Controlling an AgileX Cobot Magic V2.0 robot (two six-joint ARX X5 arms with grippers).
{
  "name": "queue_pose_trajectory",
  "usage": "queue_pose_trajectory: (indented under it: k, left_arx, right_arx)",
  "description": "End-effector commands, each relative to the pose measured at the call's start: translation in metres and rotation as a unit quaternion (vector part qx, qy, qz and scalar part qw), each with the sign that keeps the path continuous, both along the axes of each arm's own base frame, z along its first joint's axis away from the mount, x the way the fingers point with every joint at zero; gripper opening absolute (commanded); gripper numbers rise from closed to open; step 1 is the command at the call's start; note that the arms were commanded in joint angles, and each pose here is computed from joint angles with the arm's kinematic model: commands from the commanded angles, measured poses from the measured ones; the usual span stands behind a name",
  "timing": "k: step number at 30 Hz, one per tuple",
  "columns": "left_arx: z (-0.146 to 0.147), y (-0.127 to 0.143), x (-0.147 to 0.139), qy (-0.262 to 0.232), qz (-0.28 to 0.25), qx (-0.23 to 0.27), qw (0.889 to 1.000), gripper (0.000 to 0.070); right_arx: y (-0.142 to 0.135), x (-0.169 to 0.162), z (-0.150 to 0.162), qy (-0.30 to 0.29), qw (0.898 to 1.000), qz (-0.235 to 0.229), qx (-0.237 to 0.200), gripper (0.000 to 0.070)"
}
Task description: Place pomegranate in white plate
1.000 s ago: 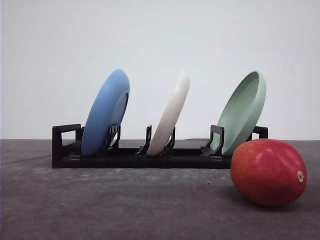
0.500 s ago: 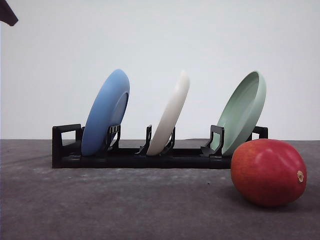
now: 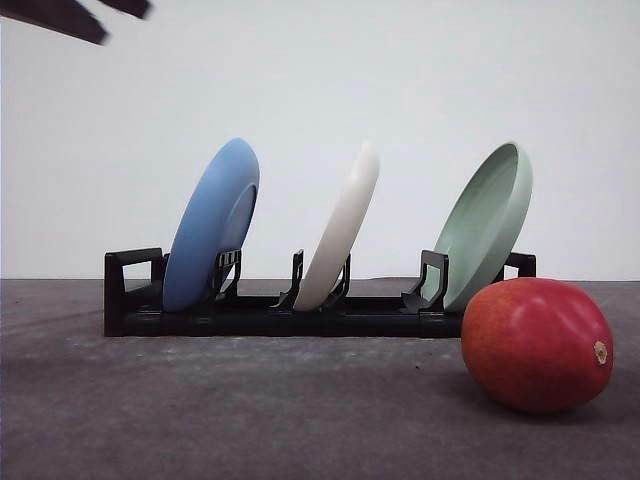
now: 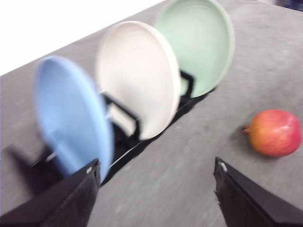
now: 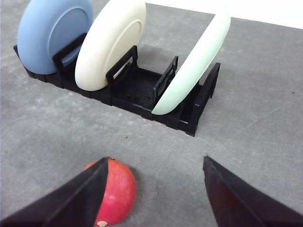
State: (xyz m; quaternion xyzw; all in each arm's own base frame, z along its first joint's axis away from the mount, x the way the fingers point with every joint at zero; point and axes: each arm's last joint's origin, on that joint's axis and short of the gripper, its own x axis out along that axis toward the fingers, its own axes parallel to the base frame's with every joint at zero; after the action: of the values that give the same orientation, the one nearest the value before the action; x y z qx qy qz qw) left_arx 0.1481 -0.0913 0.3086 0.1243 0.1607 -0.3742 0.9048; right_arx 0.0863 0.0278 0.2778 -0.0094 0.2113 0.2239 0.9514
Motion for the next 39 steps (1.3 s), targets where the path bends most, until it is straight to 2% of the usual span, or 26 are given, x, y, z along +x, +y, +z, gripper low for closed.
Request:
queue_pose_trajectory:
  k: [1, 8, 12, 18, 23, 28, 34, 39]
  left_arx:
    - [0.004, -0.01, 0.006, -0.007, -0.008, -0.017, 1.0, 0.0428]
    - [-0.01, -0.055, 0.03, -0.028, -0.025, -0.024, 0.999, 0.0431]
    - [-0.02, -0.082, 0.041, -0.042, -0.012, -0.022, 0.999, 0.0431]
    - [-0.03, -0.123, 0.063, -0.022, 0.011, -0.018, 1.0, 0.043]
    - [-0.039, -0.153, 0.088, 0.005, 0.053, -0.013, 0.998, 0.0429]
    - [-0.048, -0.175, 0.111, 0.031, 0.092, -0.009, 0.995, 0.0428]
    - [-0.06, -0.192, 0.13, 0.035, 0.103, 0.003, 0.994, 0.0428]
    - [-0.07, -0.195, 0.136, 0.04, 0.108, 0.011, 0.993, 0.0428]
  right_arx:
    - [0.001, 0.0, 0.005, -0.007, 1.0, 0.002, 0.009, 0.0406]
    - [0.001, 0.0, 0.005, -0.007, 1.0, 0.002, 0.009, 0.0406]
    - [0.001, 0.0, 0.005, -0.007, 1.0, 0.002, 0.009, 0.0406]
    - [0.001, 0.0, 0.005, -0.008, 1.0, 0.002, 0.008, 0.0406]
    - [0.0, 0.0, 0.005, -0.01, 1.0, 0.003, 0.004, 0.0406]
    - [0.0, 0.0, 0.005, -0.011, 1.0, 0.001, 0.001, 0.0406]
    - [0.0, 0.0, 0.005, -0.012, 1.0, 0.0, -0.001, 0.0406]
    - [0.0, 0.0, 0.005, -0.012, 1.0, 0.0, -0.001, 0.0406]
